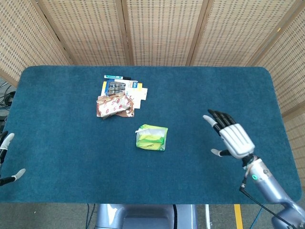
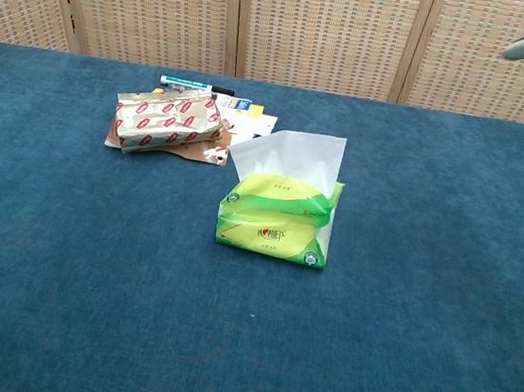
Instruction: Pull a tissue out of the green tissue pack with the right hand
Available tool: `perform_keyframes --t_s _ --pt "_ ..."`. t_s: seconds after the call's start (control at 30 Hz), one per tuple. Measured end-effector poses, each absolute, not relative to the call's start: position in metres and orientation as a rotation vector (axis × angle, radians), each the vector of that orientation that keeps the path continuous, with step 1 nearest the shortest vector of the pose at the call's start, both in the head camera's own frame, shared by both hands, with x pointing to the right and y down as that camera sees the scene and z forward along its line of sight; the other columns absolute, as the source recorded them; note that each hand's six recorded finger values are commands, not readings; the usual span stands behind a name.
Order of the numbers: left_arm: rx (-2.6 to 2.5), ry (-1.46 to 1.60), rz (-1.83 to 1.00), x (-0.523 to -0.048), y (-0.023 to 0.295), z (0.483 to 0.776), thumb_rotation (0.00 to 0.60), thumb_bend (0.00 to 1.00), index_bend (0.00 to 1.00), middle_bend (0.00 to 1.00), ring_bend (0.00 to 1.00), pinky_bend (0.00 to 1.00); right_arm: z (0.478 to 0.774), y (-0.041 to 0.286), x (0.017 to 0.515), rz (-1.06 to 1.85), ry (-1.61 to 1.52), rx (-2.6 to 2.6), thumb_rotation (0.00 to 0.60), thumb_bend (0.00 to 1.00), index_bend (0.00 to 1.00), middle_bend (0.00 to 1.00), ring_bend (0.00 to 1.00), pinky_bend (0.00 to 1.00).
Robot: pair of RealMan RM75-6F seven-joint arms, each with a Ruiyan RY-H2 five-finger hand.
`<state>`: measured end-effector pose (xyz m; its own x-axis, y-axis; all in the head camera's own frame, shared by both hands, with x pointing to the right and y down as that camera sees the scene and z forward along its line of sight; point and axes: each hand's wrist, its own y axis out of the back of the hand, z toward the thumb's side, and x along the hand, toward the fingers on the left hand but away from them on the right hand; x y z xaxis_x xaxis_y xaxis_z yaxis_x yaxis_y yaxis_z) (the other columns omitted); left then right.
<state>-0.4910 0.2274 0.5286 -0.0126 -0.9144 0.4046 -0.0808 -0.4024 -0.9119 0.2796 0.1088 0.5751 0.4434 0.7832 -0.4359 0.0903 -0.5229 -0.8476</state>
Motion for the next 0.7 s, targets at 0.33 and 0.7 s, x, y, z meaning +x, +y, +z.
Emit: perform_keyframes --t_s 0.33,0.7 --pt "-1.563 1.100 -1.509 -0.497 0.220 0.527 0.600 0.00 0.00 0.00 0.00 0.00 0.612 0.081 0.183 1.150 -0.697 -2.102 0.600 0.05 0.19 0.20 0.09 0.24" --pt "-1.587 1.136 -1.506 -0.501 0.217 0.523 0.600 0.00 0.00 0.00 0.00 0.00 0.659 0.085 0.110 1.252 -0.688 -2.110 0.600 0.21 0.33 0.34 0.27 0.33"
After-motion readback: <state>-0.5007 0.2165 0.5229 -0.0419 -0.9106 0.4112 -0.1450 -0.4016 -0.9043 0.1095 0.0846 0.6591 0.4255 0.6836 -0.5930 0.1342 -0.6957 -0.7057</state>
